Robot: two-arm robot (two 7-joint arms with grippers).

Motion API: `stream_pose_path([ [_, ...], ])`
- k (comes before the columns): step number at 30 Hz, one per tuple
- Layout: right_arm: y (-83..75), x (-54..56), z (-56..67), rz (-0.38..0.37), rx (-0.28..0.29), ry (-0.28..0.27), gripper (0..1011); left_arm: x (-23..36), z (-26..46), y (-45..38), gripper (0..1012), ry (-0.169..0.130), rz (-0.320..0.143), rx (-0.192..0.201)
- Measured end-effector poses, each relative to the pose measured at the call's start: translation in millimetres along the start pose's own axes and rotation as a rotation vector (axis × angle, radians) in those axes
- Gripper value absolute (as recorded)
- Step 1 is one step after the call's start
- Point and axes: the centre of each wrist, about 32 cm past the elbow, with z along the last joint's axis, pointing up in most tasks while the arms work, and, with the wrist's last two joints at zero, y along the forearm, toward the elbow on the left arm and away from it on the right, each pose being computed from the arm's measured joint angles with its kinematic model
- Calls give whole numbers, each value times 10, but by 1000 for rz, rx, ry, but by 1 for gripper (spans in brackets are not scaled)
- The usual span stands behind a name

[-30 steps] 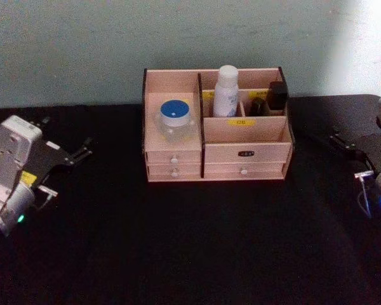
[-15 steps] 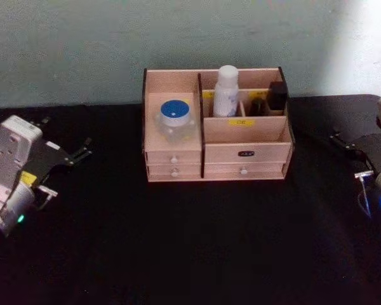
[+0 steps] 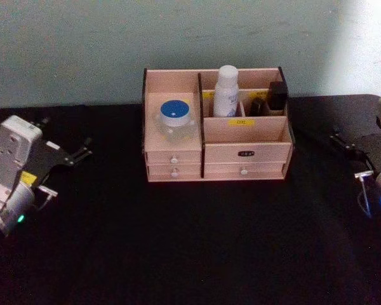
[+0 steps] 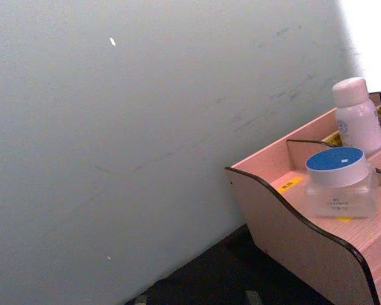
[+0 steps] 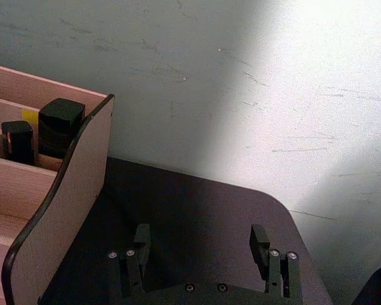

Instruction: Pick up the facial cleanser and watermelon frost from the table and place them into the tiered storage box.

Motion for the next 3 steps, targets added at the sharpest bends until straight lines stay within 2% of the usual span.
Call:
stream_pose_path([
  [3, 0, 0, 0, 0, 0, 0, 1000, 0, 0, 0, 1001, 0, 0, 0],
])
